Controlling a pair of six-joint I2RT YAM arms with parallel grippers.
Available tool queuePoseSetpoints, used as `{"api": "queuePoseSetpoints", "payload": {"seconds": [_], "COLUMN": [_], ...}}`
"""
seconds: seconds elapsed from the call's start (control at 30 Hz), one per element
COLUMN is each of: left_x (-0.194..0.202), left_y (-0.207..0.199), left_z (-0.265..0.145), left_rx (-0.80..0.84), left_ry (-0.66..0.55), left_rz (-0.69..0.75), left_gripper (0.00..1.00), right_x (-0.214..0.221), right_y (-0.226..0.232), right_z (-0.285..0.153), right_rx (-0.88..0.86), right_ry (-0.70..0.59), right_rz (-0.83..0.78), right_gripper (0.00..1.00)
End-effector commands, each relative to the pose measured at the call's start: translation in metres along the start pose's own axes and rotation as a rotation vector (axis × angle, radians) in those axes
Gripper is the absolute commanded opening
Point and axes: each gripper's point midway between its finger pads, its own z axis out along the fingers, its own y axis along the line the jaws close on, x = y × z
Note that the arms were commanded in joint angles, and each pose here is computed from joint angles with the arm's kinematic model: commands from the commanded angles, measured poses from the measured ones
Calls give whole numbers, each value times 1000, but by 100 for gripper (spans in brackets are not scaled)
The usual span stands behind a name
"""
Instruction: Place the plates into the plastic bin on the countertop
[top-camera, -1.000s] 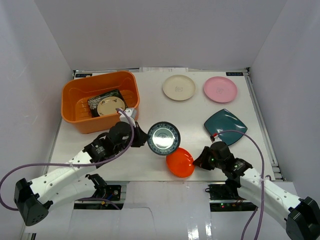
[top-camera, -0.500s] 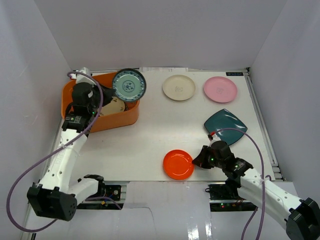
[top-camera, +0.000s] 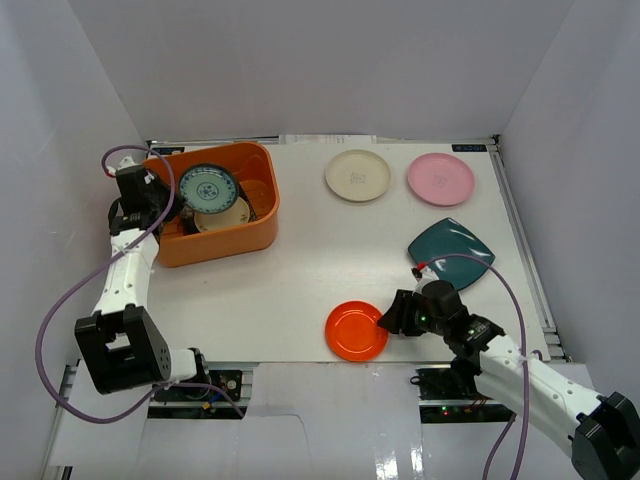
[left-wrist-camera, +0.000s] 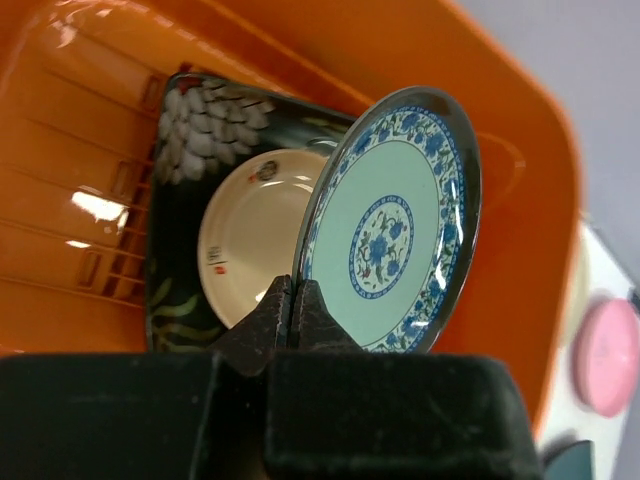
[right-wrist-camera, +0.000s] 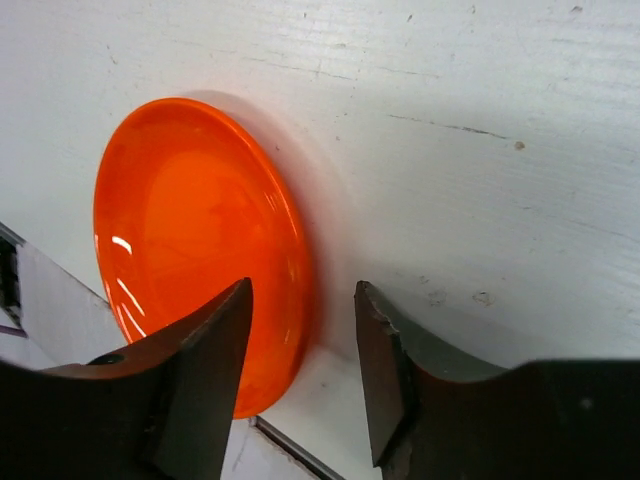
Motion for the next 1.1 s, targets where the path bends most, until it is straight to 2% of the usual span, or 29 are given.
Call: {"api": "queuePoseSetpoints", "payload": {"seconds": [0.0,0.13,0.23,0.27,0.3,0.33,0.37,0.5,0.63,0.73,0.77,0.83,0.87,0.93,0.97,1.07], "left_x": [-4,4,8,9,9,9,8,0,-10,14,45,67,96,123,149,191], "left_y": [13,22,20,18,14,12,5,-29,-77,-119,-136,-145,-146,-146,-140,-131], "left_z": [9,20,23,23,21,20,15,-11,-60,-107,-121,-146,-156,-176,-179,-190], "left_rx": [-57,-84,-63,-53,-31,-20,15,159,339,517,581,644,679,754,775,841], "left_ry": [-22,4,18,19,19,19,22,14,-41,-25,41,49,124,201,280,429], "left_rz": [49,48,45,45,46,46,46,60,116,221,271,368,406,432,443,455], "left_gripper": [0,0,24,34,57,66,81,97,98,95,93,91,90,88,88,88], "right_x": [-1,8,13,13,15,12,11,-10,-46,-83,-102,-117,-123,-139,-144,-156], "right_y": [9,7,9,10,11,14,15,40,72,101,115,127,130,142,146,155], "right_z": [2,5,6,7,7,7,7,3,-12,-29,-40,-46,-48,-53,-54,-53], "right_rx": [-54,-70,-95,-102,-106,-116,-118,-209,-276,-317,-336,-345,-345,-350,-354,-357], "right_ry": [-4,24,41,43,50,42,38,-31,-110,-198,-247,-275,-292,-318,-325,-326], "right_rz": [-27,-25,-23,-24,-18,-16,-4,9,-28,-81,-99,-126,-148,-174,-182,-199], "right_gripper": [55,54,35,25,20,14,8,8,8,8,8,8,8,8,8,8]}}
